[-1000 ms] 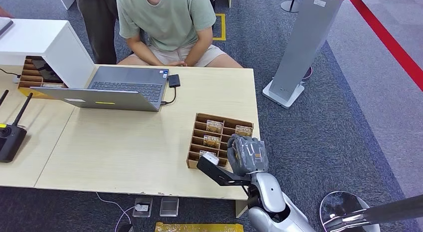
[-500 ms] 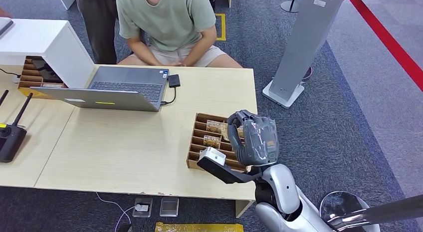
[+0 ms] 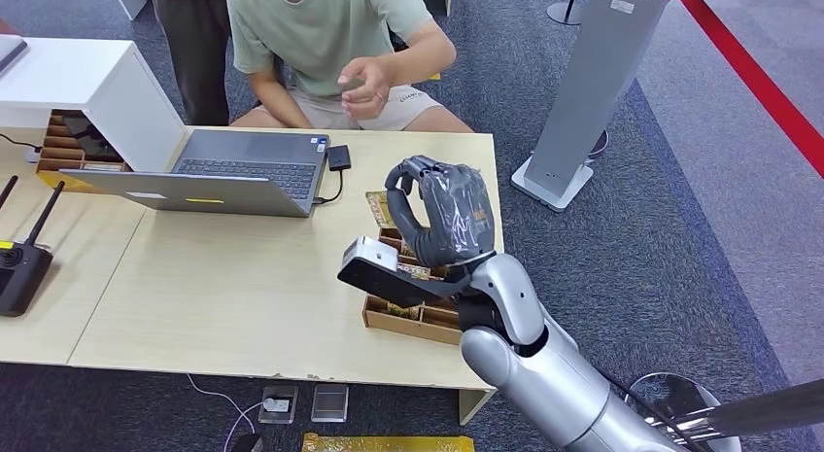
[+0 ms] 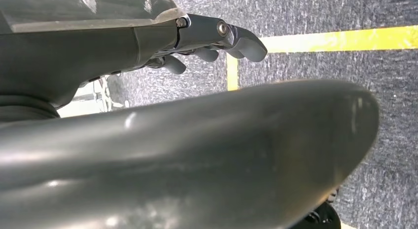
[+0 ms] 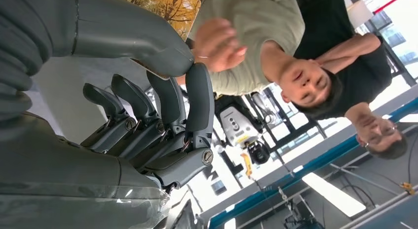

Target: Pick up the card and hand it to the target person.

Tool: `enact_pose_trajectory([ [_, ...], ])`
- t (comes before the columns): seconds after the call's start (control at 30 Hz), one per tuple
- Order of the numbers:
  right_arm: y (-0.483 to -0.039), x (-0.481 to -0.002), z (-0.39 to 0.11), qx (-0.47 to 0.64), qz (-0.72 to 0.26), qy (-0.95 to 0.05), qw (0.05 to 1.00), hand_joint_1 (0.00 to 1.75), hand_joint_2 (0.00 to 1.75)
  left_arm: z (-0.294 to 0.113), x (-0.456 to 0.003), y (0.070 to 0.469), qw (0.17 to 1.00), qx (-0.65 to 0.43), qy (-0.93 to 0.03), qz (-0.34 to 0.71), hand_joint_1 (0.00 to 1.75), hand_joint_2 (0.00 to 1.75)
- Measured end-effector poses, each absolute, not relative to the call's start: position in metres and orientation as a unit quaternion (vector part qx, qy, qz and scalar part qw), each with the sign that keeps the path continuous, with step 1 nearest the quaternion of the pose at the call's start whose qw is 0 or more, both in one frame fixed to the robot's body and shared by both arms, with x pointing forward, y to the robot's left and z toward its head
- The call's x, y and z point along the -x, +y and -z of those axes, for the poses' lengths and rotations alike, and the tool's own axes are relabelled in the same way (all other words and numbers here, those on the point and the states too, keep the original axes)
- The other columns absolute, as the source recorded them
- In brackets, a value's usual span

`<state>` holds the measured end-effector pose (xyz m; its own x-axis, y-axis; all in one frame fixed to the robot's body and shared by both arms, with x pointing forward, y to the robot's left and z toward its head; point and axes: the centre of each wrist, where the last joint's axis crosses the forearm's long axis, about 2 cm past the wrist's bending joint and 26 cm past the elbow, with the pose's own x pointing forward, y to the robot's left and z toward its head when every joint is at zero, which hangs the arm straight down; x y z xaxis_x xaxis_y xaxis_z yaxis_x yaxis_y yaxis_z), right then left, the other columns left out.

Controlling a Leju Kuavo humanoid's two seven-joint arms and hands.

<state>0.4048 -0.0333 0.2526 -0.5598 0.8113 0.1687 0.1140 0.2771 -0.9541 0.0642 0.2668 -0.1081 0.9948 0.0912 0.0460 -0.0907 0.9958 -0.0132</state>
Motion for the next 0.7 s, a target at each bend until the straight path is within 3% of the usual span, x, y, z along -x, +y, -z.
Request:
enact_pose_trajectory([
  [0.4,-0.05,-0.431,-0.259,0.444,-0.56,-0.599,0.362,1.66,1.75,0.108,-0.064,0.262,0.999,0.008,-0.012,-0.034,0.0,0.0],
  [0.7,-0.043,-0.427,-0.257,0.453,-0.571,-0.594,0.342,1.66,1.75,0.108,-0.064,0.258,0.999,0.009,-0.005,-0.047,0.0,0.0],
])
